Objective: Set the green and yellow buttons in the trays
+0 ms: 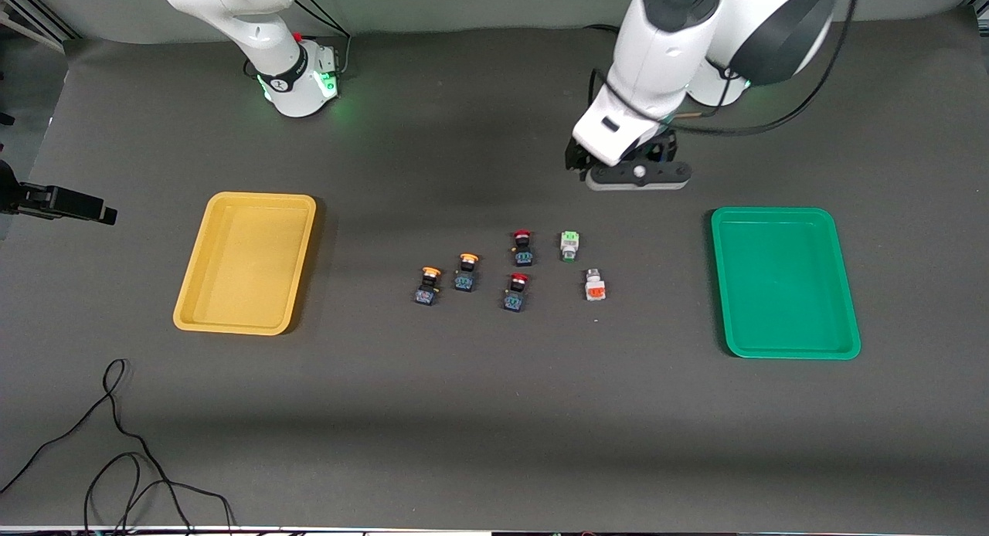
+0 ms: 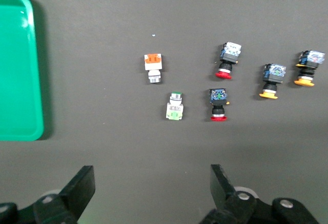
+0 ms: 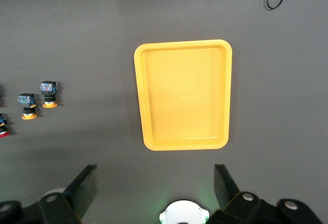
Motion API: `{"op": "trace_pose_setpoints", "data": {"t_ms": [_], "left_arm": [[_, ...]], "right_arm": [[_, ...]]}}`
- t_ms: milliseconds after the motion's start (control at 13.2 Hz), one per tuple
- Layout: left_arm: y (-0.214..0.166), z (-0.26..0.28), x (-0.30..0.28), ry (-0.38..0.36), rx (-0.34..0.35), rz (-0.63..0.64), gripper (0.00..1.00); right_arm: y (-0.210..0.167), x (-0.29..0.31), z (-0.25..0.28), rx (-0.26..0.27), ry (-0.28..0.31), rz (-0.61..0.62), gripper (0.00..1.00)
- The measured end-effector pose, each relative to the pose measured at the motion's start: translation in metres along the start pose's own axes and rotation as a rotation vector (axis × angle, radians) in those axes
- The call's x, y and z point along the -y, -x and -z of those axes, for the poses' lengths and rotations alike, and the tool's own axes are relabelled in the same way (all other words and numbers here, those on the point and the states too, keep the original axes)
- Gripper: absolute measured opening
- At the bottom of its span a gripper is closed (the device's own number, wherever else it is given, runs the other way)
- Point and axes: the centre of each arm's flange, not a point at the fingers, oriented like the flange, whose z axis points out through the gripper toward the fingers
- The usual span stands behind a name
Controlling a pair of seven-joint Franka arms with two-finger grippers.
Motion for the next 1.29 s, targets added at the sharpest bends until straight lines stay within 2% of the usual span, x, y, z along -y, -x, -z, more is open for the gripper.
{"op": "trace_pose_setpoints", "data": {"t_ms": [227, 681, 832, 1059, 1134, 1286], "left_arm": [[-0.004, -0.078, 0.003, 0.026, -0.031, 0.012, 1.00], [-0.019, -0.206, -0.004, 0.019, 0.000, 0.017, 1.00], [-0.018, -0.241, -0.007, 0.011, 0.018, 0.013, 1.00], [-0.003, -0.277, -0.022, -0.005, 0.045, -0.020, 1.00], [0.003, -0.287, -0.027, -0.008, 0.050, -0.032, 1.00], [0.011, -0.302, -0.033, -0.016, 0.062, -0.048, 1.00]], "right_arm": [[0.000, 0.000, 0.000, 0.001, 0.000, 0.000, 1.00], [0.001, 0.011, -0.003, 0.006, 0.002, 0.020, 1.00], [0.001, 0.043, -0.012, 0.022, 0.012, 0.075, 1.00], [-0.004, 0.130, -0.053, 0.070, 0.052, 0.193, 1.00], [-0.006, 0.156, -0.072, 0.086, 0.068, 0.191, 1.00], [-0.014, 0.196, -0.111, 0.088, 0.089, 0.162, 1.00]]}}
